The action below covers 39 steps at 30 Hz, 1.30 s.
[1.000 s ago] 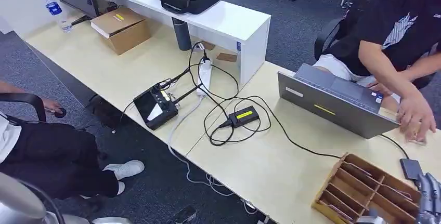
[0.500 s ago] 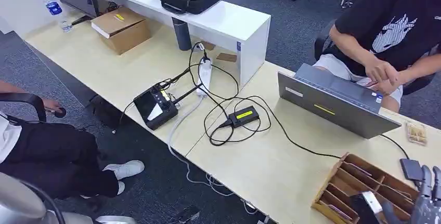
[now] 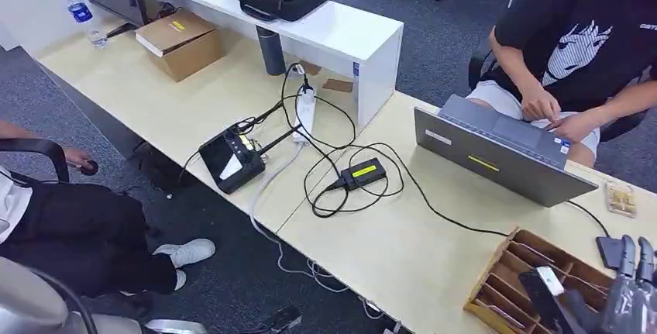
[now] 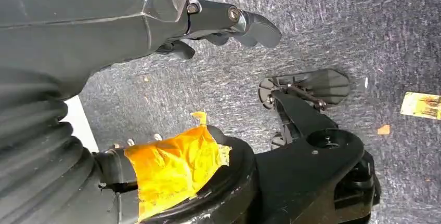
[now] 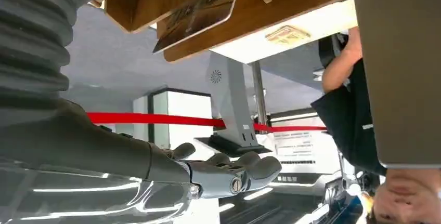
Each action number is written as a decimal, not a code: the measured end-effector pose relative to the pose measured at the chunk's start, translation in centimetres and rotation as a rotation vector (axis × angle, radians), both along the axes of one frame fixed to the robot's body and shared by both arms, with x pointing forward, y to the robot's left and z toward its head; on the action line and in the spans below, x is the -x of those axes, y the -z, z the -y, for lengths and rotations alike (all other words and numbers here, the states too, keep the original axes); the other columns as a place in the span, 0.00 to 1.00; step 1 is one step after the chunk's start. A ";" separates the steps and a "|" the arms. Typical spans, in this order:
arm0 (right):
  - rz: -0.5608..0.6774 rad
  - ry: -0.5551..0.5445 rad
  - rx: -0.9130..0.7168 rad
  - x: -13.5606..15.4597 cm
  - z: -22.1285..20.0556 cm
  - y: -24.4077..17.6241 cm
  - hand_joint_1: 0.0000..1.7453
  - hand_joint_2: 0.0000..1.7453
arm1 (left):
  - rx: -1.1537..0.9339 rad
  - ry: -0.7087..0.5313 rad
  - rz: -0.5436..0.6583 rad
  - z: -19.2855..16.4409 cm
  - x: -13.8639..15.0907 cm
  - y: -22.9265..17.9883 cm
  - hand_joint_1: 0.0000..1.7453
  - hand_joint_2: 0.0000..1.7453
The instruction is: Pass the card to the sensor for recognition and then transmit it.
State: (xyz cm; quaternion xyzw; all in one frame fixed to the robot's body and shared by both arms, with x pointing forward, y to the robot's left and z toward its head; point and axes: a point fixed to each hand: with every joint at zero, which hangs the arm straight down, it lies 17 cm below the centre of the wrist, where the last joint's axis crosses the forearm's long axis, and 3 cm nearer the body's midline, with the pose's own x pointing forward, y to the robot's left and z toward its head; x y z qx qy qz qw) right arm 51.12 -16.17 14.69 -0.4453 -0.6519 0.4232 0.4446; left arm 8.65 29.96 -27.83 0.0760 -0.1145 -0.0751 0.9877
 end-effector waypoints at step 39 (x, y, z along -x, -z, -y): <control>0.061 0.012 -0.069 -1.2 1.6 -2.5 0.97 1.00 | 0.009 0.002 -0.001 0.4 -0.4 0.0 0.00 1.00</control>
